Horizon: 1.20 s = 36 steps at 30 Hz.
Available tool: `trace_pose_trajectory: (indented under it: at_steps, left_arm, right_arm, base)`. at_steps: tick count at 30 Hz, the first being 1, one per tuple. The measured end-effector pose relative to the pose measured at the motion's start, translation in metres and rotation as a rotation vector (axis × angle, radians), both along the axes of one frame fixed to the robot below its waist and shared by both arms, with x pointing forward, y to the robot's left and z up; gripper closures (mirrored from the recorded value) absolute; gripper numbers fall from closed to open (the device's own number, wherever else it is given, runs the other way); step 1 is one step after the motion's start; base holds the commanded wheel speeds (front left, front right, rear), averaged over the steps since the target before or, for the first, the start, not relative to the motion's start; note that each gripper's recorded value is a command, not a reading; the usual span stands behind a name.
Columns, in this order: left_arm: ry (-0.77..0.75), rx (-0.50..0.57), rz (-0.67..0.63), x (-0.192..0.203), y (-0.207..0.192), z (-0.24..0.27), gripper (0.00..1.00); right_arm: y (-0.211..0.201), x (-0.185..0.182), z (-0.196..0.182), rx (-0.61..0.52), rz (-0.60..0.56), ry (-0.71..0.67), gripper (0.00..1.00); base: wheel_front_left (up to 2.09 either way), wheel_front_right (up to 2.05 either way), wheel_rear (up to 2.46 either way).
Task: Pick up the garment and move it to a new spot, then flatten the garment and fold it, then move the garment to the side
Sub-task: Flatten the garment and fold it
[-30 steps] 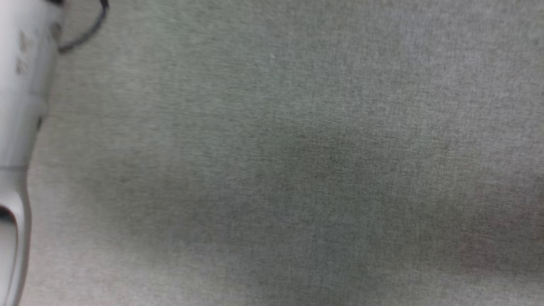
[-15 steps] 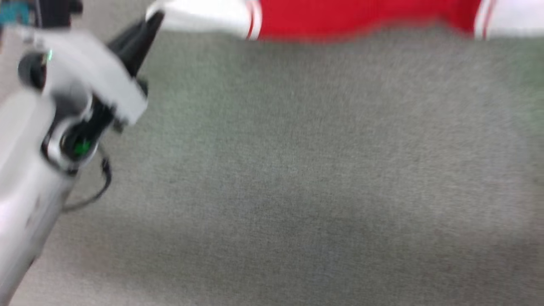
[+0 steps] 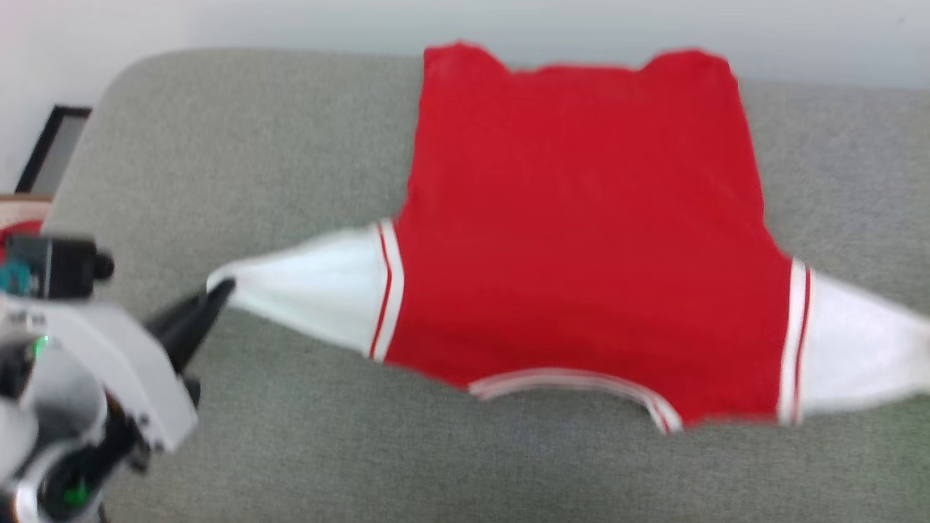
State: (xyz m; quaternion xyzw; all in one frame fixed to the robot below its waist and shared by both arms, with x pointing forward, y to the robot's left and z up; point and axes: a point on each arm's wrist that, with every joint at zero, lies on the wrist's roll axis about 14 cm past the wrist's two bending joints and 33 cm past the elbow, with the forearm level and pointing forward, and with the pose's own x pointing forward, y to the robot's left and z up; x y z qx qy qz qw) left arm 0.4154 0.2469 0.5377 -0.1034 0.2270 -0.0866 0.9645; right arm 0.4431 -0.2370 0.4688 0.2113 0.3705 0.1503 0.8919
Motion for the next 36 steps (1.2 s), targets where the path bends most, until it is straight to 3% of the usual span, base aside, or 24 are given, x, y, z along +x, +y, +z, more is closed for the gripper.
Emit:
trace_pose_trajectory:
  at_steps: [7, 11, 21, 29, 30, 32, 33, 35, 36]
  left_arm:
    - [0.105, -0.010, 0.050, -0.057, -0.002, -0.020, 1.00]
    - [0.171, -0.025, 0.080, -0.082, -0.005, -0.040, 1.00]
    - [0.266, -0.007, 0.075, -0.105, -0.013, -0.082, 1.00]
    - [0.266, -0.028, 0.058, -0.102, -0.029, -0.102, 1.00]
    - [0.268, -0.028, 0.057, -0.102, -0.030, -0.103, 1.00]
    - [0.264, -0.025, 0.060, -0.101, -0.030, -0.106, 1.00]
    - [0.262, -0.022, 0.059, -0.100, -0.030, -0.107, 1.00]
    - [0.256, -0.024, 0.056, -0.100, -0.033, -0.107, 1.00]
    - [0.257, -0.024, 0.055, -0.100, -0.033, -0.108, 1.00]
  right_arm:
    - [-0.020, -0.071, -0.011, -0.027, 0.009, 0.164, 1.00]
    - [-0.022, -0.094, -0.019, -0.050, 0.005, 0.219, 1.00]
    - [-0.004, -0.094, -0.031, -0.103, 0.007, 0.219, 1.00]
    - [0.009, -0.088, -0.037, -0.145, 0.040, 0.207, 1.00]
    - [0.010, -0.085, -0.035, -0.154, 0.039, 0.192, 0.90]
    - [0.010, -0.083, -0.034, -0.172, 0.050, 0.184, 0.56]
    - [0.010, -0.082, -0.033, -0.179, 0.051, 0.176, 0.26]
    - [0.009, -0.081, -0.029, -0.203, 0.055, 0.161, 0.00]
    - [0.007, -0.081, -0.027, -0.213, 0.057, 0.153, 0.00]
  base:
    - [0.00, 0.00, 0.00]
    - [0.00, 0.00, 0.00]
    - [0.00, 0.00, 0.00]
    - [0.00, 0.00, 0.00]
    - [0.00, 0.00, 0.00]
    - [0.00, 0.00, 0.00]
    - [0.00, 0.00, 0.00]
    - [0.00, 0.00, 0.00]
    - [0.00, 0.00, 0.00]
